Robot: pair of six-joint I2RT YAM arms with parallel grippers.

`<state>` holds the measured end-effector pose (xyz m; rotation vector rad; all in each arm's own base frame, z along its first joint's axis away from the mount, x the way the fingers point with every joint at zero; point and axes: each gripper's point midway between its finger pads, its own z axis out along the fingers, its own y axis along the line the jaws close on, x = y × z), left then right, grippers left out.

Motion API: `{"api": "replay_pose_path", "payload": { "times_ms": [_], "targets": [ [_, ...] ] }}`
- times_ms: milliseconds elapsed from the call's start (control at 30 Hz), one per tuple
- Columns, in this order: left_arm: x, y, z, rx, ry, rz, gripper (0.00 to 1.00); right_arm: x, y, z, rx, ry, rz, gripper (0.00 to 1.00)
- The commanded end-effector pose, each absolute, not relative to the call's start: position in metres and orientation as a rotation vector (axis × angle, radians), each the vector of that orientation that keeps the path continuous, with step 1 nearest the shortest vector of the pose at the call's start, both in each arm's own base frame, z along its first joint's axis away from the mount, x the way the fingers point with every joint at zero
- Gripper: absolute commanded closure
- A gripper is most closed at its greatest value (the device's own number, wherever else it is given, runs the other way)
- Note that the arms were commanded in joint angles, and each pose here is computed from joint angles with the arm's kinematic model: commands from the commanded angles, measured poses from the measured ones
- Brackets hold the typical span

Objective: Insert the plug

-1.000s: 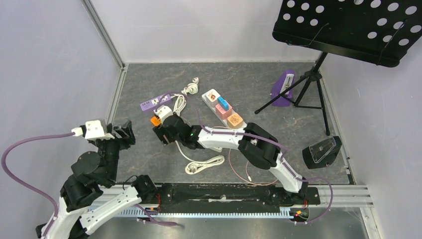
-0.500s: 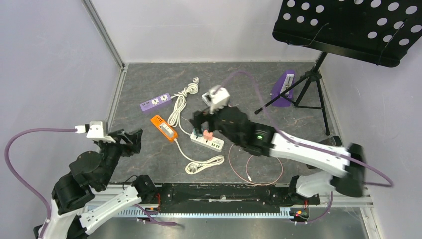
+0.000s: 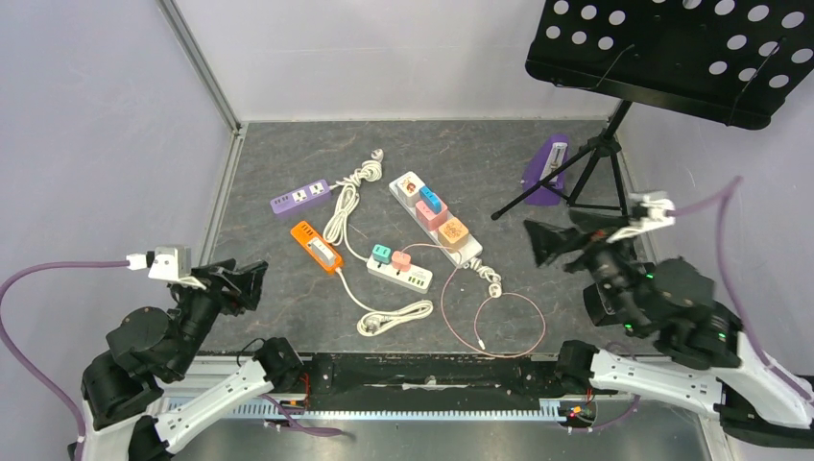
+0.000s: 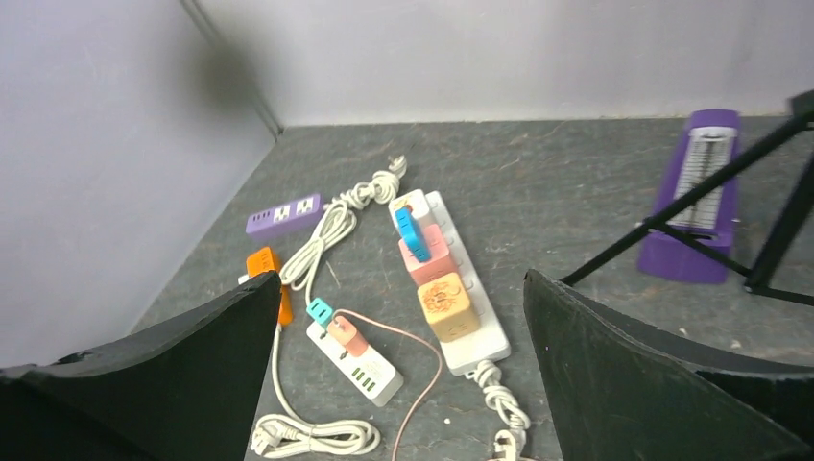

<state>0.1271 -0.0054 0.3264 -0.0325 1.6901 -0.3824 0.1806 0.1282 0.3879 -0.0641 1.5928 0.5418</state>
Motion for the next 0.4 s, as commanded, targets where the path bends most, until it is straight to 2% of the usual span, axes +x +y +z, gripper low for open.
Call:
{"api": "replay_pose_path", "payload": {
  "times_ms": [0,367],
  "targets": [
    [0.122,0.0,0.333,-0.085,1.667,-0.432,0.27,0.17,0.077,0.391,0.0,1.584,0.473,0.02],
    [0.12,0.006,0.338,-0.121,1.657,-0.436,0.27,0.162,0.065,0.396,0.021,1.559,0.52,0.02]
  ]
}}
